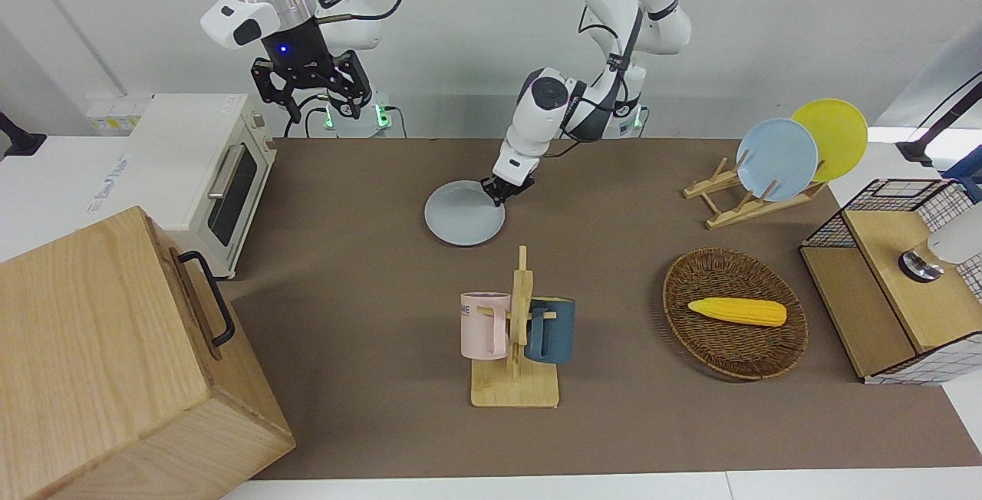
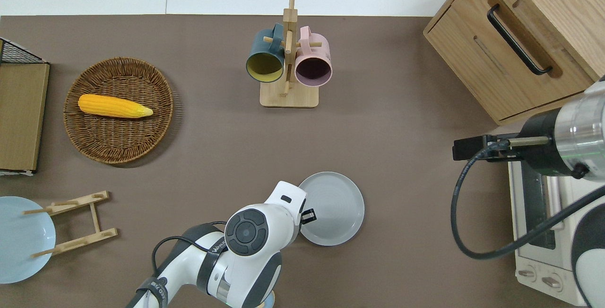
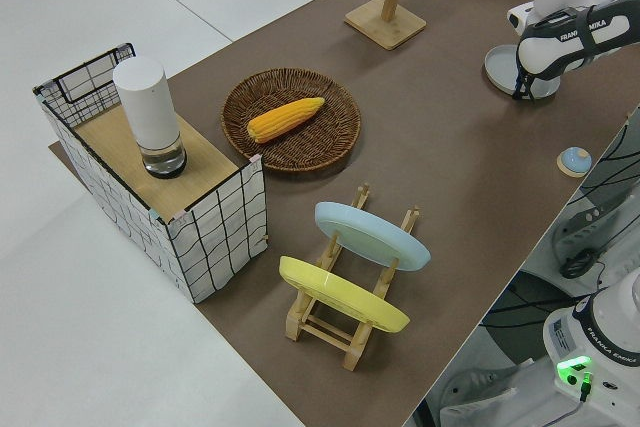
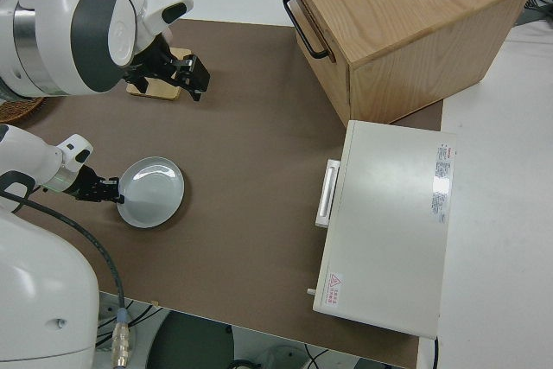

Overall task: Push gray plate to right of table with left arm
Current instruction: 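Push the gray plate with the left gripper away from the basket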

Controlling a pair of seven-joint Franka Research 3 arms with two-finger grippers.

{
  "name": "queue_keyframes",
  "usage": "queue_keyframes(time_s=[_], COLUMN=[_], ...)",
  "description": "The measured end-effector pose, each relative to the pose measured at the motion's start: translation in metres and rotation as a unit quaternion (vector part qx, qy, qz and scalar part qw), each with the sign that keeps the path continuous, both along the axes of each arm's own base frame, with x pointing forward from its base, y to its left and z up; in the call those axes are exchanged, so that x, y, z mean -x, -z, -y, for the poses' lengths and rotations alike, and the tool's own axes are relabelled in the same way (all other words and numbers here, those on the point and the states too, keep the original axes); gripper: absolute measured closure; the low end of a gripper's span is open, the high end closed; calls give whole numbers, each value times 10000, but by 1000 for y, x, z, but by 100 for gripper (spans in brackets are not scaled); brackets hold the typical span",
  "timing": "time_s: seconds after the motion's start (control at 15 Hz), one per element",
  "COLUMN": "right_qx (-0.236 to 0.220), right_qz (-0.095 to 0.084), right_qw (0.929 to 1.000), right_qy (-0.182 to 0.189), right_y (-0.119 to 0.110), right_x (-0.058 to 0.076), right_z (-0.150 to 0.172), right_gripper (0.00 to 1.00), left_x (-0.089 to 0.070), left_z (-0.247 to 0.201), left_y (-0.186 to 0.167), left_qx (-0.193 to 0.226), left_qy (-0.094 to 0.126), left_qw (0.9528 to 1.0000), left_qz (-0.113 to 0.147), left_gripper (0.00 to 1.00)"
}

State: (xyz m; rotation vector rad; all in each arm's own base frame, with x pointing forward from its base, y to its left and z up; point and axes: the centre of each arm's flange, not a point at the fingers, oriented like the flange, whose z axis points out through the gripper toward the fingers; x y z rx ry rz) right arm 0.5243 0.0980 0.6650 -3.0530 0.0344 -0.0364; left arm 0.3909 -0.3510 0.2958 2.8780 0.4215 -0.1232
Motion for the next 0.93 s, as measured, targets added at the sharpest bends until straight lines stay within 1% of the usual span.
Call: queue_keyframes(time_s=[0.33,0.67,0.93], right_qx=[0,0,0], right_qz=[0,0,0], right_qw=[10000,10000,10000], right_qy=[0,0,0], right_y=[0,0,0], right_x=[0,0,0], right_z=[0,0,0], right_gripper=[0,0,0], left_x=[9,15,16], left_z=[26,52,63], left_y=[2,2,3], left_qx=[132,230,275], left_qy=[-11,-24,-24], left_qw=[9999,9997,9996], left_qz=[88,59,35], left_gripper=[96,96,96])
